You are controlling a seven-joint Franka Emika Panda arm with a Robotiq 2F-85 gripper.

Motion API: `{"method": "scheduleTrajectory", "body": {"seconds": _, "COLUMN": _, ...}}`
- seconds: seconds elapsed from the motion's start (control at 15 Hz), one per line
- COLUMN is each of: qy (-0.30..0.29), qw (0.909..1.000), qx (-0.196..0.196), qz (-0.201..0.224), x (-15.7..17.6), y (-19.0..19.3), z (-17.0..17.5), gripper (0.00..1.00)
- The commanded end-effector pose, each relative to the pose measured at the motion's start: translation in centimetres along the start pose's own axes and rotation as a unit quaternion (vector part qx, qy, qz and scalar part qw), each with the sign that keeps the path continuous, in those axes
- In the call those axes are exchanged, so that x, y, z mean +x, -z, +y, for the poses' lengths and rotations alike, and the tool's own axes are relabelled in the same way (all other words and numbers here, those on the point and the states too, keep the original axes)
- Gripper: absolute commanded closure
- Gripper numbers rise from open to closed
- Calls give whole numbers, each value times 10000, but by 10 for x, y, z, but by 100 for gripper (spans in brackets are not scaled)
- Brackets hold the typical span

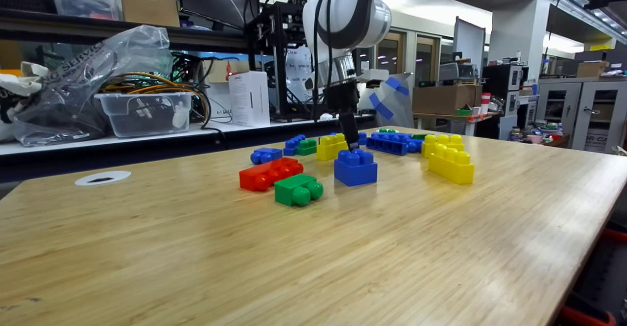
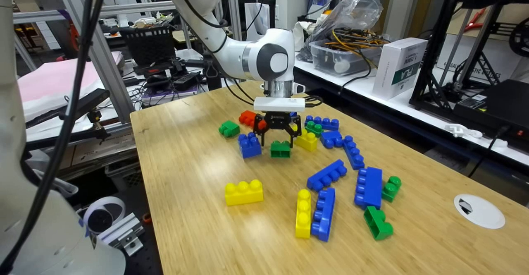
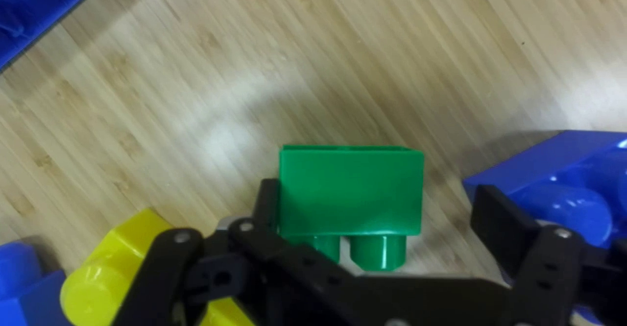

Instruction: Put one of the green blocks on top of one of the blue blocks

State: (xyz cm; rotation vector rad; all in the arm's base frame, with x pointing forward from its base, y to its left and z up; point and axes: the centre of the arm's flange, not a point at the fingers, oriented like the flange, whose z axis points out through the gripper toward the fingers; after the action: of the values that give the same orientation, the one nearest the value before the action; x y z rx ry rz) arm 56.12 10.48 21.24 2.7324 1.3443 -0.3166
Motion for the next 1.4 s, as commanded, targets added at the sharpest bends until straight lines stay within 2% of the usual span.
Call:
{"method": "scheduleTrajectory", "body": {"seconds": 0.0, "qy": 140, "qw": 9999, "qx": -41, "qz": 66, "x": -7, "y": 0, "z": -4, "gripper": 0}}
{"method": "scheduleTrajectory", "body": {"seconds": 0.73, "qy": 127, "qw": 9998, "qx": -124, "qz": 64, "x": -3, "y": -1, "z": -3, "gripper": 0}}
{"method": "scheduleTrajectory", "body": {"seconds": 0.8, "qy": 140, "qw": 9998, "qx": -141, "qz": 68, "x": -3, "y": -1, "z": -3, "gripper": 7}}
{"method": "scheduleTrajectory", "body": {"seconds": 0.87, "qy": 149, "qw": 9997, "qx": -167, "qz": 74, "x": -3, "y": 0, "z": -3, "gripper": 28}}
{"method": "scheduleTrajectory", "body": {"seconds": 1.0, "qy": 178, "qw": 9996, "qx": -209, "qz": 91, "x": -2, "y": 0, "z": -3, "gripper": 32}}
{"method": "scheduleTrajectory", "body": {"seconds": 1.2, "qy": 211, "qw": 9993, "qx": -274, "qz": 114, "x": -1, "y": 1, "z": -2, "gripper": 52}}
{"method": "scheduleTrajectory", "body": {"seconds": 1.33, "qy": 226, "qw": 9992, "qx": -306, "qz": 120, "x": -1, "y": 2, "z": -2, "gripper": 56}}
